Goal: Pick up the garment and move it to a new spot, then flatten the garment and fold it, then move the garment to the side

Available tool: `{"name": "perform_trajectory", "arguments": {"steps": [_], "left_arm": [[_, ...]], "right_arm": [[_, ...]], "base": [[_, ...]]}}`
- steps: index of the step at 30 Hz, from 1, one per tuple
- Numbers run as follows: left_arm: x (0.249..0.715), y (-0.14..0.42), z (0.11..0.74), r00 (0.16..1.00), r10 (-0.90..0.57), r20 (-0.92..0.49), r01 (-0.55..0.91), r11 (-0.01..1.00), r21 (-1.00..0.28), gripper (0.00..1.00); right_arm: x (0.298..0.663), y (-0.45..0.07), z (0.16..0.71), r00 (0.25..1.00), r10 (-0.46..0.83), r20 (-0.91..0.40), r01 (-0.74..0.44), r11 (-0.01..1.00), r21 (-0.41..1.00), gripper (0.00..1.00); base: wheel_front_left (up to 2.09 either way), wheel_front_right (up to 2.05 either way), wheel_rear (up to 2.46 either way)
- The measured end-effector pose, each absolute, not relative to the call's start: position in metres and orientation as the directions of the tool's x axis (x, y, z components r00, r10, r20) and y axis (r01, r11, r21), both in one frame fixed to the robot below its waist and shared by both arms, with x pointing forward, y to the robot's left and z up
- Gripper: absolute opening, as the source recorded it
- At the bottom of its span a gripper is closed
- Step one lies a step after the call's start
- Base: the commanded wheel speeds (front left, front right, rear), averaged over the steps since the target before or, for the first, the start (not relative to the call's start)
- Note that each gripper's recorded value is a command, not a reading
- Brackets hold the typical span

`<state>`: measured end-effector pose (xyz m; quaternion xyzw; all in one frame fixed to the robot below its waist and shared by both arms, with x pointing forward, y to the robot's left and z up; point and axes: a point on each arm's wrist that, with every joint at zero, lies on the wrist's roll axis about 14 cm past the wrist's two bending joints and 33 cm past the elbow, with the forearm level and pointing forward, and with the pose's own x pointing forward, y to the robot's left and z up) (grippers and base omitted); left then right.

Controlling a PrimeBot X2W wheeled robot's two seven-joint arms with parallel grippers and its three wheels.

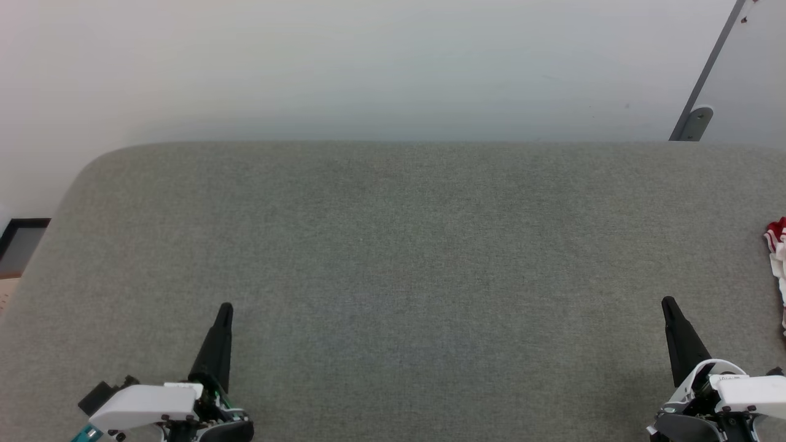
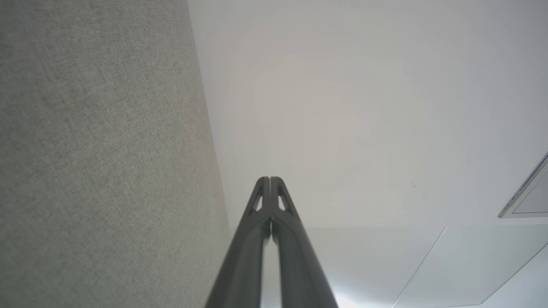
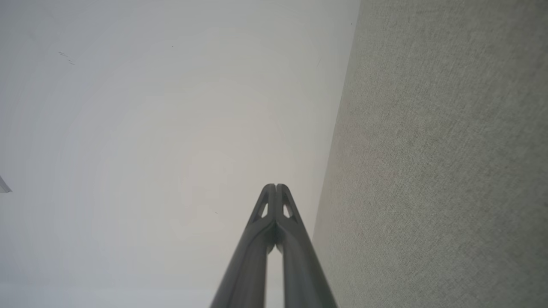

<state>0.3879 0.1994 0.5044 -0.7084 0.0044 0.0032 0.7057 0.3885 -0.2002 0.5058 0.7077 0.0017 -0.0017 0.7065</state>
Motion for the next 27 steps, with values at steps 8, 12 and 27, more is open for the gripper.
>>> {"name": "perform_trajectory", "arguments": {"steps": [8,12,27], "left_arm": [[0.3879,0.1994,0.5044,1.000,-0.002,-0.011,-0.011,-0.004,-1.000,0.00],[0.3879,0.1994,0.5044,1.000,-0.002,-0.011,-0.011,-0.004,-1.000,0.00],[0.3880,0.1994,0.5044,1.000,-0.002,-0.011,-0.011,-0.004,-1.000,0.00]], "right_arm": [[0.3885,-0.2002,0.5058,1.000,0.000,-0.005,0.005,-0.002,1.000,0.00],[0.3885,-0.2002,0.5057,1.000,0.000,-0.005,0.005,-0.002,1.000,0.00],[0.3885,-0.2002,0.5058,1.000,0.000,-0.005,0.005,-0.002,1.000,0.00]], "base": [[0.00,0.00,0.00],[0.00,0.00,0.00],[0.00,0.00,0.00]]}}
